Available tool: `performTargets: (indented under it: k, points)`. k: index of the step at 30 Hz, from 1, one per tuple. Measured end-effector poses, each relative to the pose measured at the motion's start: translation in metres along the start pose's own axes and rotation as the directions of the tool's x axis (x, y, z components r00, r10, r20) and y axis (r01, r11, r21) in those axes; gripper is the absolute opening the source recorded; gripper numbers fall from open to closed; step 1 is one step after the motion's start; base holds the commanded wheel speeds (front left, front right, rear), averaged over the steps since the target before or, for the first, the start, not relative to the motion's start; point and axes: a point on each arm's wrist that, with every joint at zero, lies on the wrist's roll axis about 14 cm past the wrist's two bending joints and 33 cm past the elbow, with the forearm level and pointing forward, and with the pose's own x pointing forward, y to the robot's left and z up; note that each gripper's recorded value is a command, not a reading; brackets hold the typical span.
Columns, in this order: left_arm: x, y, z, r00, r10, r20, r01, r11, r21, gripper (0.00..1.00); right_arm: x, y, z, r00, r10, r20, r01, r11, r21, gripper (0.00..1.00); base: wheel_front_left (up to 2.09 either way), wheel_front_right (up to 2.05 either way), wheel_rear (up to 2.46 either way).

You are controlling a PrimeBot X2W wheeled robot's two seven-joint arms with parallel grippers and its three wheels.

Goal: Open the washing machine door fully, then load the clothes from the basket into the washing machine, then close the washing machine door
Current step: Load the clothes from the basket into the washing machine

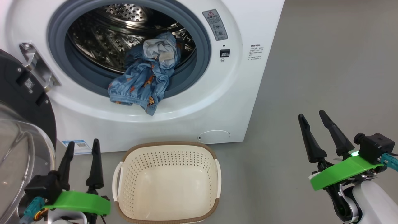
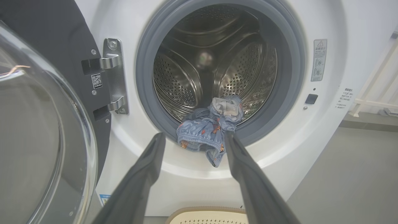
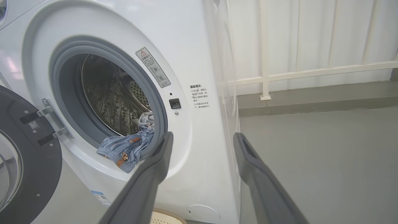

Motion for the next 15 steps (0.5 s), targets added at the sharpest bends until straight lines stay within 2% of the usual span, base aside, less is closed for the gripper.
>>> performTargets:
  k: [15]
  points:
    - [-0.0008, -0.0034, -0.0006, 1.000, -0.007, -0.001, 0.007, 1.000, -0.003, 1.00, -0.0014, 0.0009, -0.0003, 1.000, 0.002, -0.002, -0.002, 1.000, -0.001, 1.00, 0.00, 0.00, 0.00]
